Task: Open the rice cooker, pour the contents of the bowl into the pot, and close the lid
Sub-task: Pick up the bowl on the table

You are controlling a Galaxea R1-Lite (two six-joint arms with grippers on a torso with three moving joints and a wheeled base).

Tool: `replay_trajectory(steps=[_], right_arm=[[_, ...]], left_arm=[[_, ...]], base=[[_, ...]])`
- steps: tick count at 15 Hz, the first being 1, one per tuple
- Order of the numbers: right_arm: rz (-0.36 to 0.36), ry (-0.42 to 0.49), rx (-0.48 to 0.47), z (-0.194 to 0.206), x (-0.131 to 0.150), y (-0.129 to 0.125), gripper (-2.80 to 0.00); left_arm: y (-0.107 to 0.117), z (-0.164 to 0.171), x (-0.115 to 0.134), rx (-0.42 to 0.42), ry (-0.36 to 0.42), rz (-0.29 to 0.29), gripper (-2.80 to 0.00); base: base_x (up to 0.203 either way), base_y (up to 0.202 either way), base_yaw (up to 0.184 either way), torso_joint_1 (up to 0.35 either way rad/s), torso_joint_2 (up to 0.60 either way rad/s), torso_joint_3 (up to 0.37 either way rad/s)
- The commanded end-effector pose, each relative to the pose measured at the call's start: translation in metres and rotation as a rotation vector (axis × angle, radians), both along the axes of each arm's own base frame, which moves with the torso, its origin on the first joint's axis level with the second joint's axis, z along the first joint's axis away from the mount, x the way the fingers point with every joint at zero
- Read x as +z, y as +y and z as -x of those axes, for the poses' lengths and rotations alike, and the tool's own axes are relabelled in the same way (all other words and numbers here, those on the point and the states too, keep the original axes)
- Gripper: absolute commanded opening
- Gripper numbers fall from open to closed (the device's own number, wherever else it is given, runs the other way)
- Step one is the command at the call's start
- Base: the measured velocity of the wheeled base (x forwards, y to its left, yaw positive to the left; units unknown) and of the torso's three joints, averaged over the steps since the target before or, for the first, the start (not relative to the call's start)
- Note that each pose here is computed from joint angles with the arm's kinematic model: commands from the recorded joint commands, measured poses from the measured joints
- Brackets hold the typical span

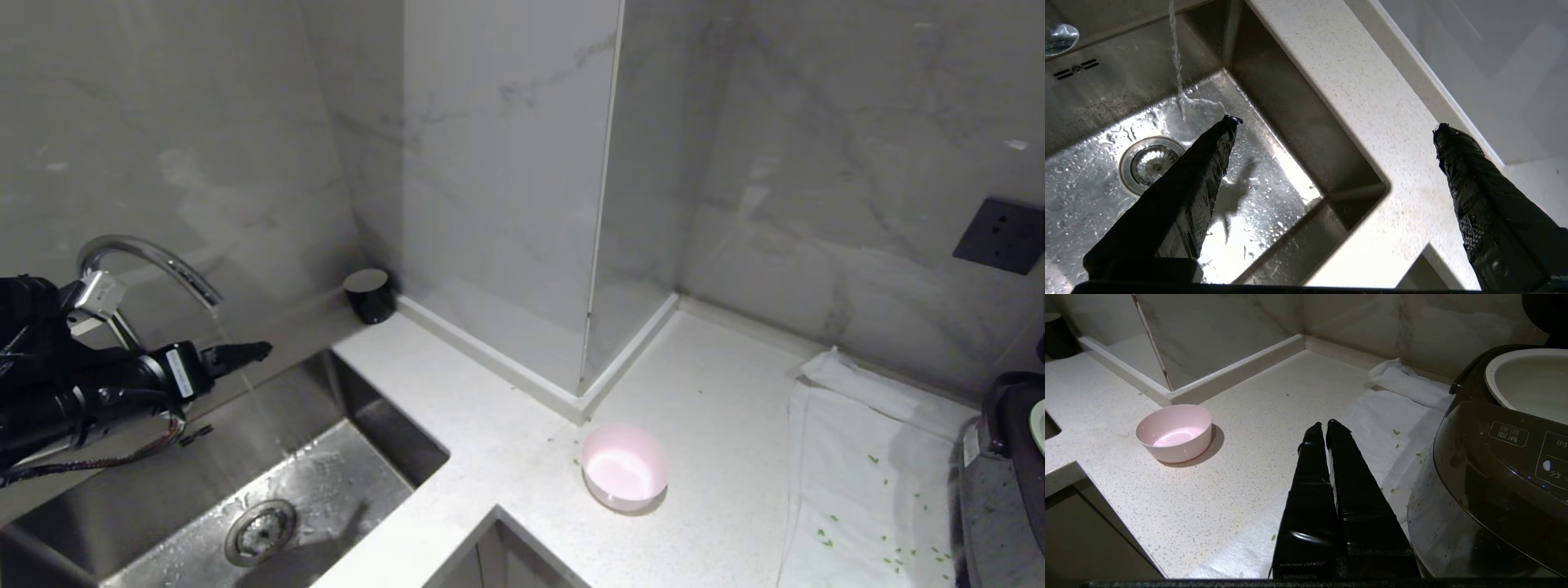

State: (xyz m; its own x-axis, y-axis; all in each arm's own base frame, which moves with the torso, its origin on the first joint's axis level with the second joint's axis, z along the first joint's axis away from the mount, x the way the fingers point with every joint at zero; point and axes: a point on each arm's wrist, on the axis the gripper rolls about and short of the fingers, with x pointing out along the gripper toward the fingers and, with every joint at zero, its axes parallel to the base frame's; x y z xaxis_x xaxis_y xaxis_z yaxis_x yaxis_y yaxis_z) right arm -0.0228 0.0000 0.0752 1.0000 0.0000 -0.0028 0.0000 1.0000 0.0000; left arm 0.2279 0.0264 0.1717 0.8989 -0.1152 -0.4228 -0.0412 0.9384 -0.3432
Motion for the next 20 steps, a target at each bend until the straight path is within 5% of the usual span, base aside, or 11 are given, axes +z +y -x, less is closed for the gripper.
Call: replay_trajectory(steps=[1, 6, 9, 11, 12, 20], right_arm=[[0.000, 0.002, 0.001, 0.000, -0.001, 0.000, -2.80], [0.000, 0.002, 0.001, 0.000, 0.000, 0.000, -2.80], [0.000, 0.001, 0.000, 0.000, 0.000, 0.000, -2.80], [0.000, 0.002, 0.000, 0.000, 0.000, 0.000, -2.80], [0.000, 0.001, 0.000, 0.000, 0.000, 0.000, -2.80], [0.000, 0.002, 0.000, 0.000, 0.000, 0.000, -2.80]], left_arm=[[-0.008, 0.030, 0.009, -0.033, -0.064, -0.037, 0.00], [-0.014, 0.082, 0.015, -0.032, -0.169, -0.087, 0.00], [-0.017, 0.118, 0.016, 0.015, -0.265, -0.232, 0.00], [-0.019, 0.142, 0.012, 0.043, -0.322, -0.269, 0.00], [-0.020, 0.152, 0.009, 0.051, -0.347, -0.278, -2.80], [-0.025, 0.211, -0.007, 0.131, -0.476, -0.423, -2.80]], base=[[0.000, 0.000, 0.000, 0.000, 0.00, 0.000], [0.000, 0.000, 0.000, 0.000, 0.00, 0.000], [0.000, 0.000, 0.000, 0.000, 0.00, 0.000], [0.000, 0.000, 0.000, 0.000, 0.00, 0.000], [0.000, 0.000, 0.000, 0.000, 0.00, 0.000], [0.000, 0.000, 0.000, 0.000, 0.00, 0.000]])
